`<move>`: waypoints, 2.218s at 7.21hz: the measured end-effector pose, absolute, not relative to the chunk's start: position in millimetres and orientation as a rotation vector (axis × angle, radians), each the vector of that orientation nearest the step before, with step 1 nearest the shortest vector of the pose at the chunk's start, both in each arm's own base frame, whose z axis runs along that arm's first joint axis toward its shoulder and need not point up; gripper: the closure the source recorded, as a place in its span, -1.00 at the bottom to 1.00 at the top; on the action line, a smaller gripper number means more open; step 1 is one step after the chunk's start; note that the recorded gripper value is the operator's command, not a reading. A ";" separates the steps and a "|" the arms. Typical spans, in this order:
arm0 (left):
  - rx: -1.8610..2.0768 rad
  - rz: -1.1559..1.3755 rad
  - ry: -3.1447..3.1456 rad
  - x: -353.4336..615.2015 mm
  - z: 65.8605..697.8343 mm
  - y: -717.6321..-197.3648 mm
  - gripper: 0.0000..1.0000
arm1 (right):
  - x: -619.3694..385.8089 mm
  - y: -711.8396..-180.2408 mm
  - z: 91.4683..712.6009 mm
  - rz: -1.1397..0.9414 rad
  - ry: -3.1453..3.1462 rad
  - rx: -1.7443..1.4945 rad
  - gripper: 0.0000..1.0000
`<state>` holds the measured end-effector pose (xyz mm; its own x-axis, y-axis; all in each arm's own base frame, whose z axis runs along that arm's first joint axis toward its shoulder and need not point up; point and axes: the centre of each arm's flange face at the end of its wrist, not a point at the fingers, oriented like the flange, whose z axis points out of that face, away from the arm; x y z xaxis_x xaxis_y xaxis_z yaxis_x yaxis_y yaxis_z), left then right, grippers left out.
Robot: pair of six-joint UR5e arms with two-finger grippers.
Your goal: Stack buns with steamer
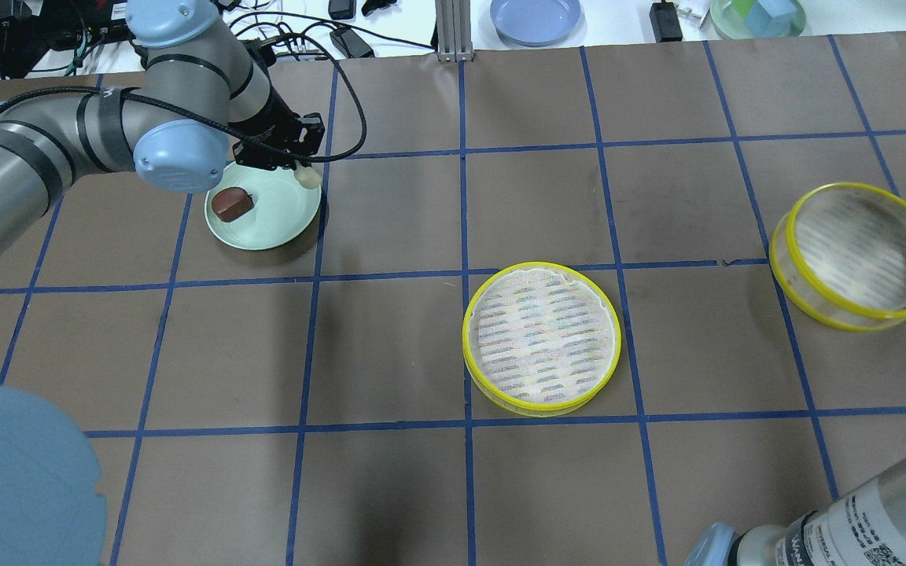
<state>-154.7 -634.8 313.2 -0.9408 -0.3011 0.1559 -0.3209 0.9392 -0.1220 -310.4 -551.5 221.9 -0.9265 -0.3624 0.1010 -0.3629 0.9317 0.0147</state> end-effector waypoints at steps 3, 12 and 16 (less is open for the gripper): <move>0.434 0.142 -2.907 -290.7 323.6 -574.3 1.00 | -303.8 -551.0 248.8 -0.016 -3.099 0.451 1.00; 0.279 -0.182 -3.030 -392.5 238.5 -451.4 -1.00 | -118.7 -515.1 325.0 -0.096 -3.119 0.161 1.00; 0.287 -0.196 -2.993 -395.6 253.3 -453.9 -1.00 | -14.4 -491.0 326.8 -0.170 -3.107 0.042 1.00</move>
